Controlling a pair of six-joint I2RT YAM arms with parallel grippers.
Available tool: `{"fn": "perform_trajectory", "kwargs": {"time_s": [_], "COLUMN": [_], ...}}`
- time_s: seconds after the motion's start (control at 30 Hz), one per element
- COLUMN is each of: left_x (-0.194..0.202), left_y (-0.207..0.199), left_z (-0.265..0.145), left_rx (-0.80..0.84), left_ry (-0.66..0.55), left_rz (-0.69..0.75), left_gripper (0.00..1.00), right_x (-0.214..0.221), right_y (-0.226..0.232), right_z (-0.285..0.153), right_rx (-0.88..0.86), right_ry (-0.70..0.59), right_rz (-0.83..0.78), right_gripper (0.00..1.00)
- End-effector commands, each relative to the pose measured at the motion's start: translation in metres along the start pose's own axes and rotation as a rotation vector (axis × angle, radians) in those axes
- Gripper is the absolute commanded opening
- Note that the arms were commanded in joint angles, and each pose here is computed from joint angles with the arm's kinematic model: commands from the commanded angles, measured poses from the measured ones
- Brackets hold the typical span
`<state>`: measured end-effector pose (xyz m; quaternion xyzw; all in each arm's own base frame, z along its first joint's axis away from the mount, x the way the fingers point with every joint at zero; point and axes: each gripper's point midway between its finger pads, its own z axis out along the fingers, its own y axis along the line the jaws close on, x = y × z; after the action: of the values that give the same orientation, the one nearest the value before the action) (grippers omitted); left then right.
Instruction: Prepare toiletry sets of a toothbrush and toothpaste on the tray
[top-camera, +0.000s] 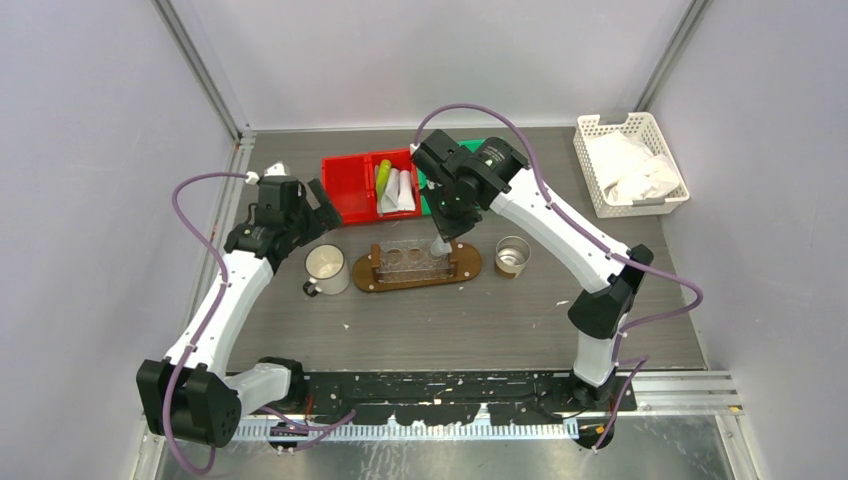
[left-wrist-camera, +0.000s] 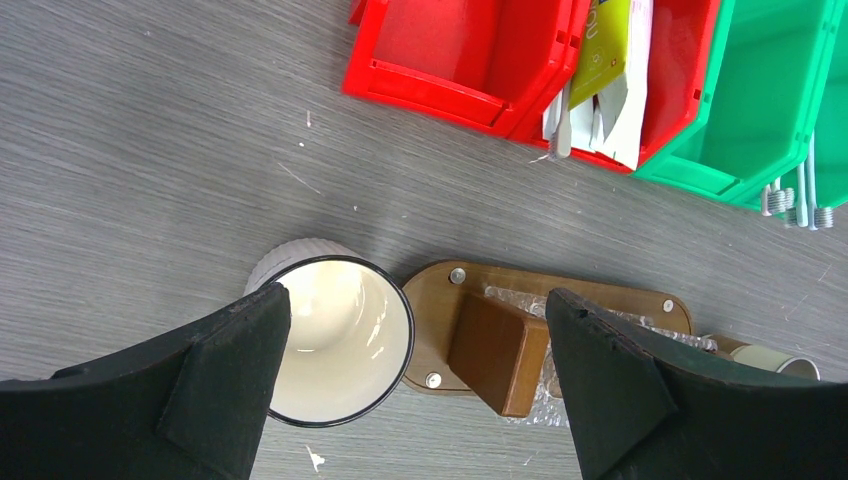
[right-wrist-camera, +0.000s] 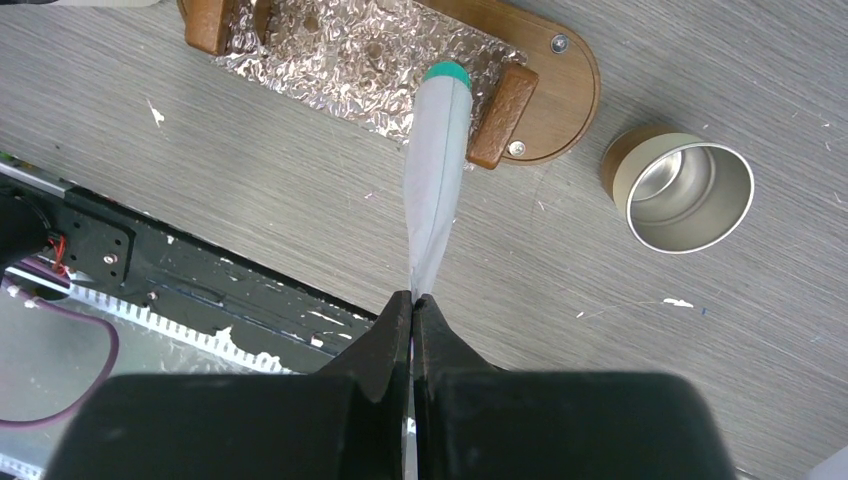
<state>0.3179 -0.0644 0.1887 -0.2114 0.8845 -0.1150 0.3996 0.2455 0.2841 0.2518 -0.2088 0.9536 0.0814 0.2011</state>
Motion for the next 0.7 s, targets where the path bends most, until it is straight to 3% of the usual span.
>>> {"fn": "perform_trajectory", "kwargs": {"time_s": [0.0,0.67], "left_x": [-0.007,-0.004], "left_y": [-0.006,-0.003], "left_z": [0.001,0.002], "left_rx": [0.022,0.023], "left_ry": [-0.033,-0.035], "left_rz": [0.002,0.013], "left_gripper": [1.00,1.00], "right_x": [-0.007,-0.026], "right_y": [-0.003,-0.002], "right_z": [-0.008,0.003], "right_rx": [-0.014,-0.033], "right_ry": [-0.036,0.018], "right_rz": [-0.012,0.004], "right_gripper": [0.01,0.01]}}
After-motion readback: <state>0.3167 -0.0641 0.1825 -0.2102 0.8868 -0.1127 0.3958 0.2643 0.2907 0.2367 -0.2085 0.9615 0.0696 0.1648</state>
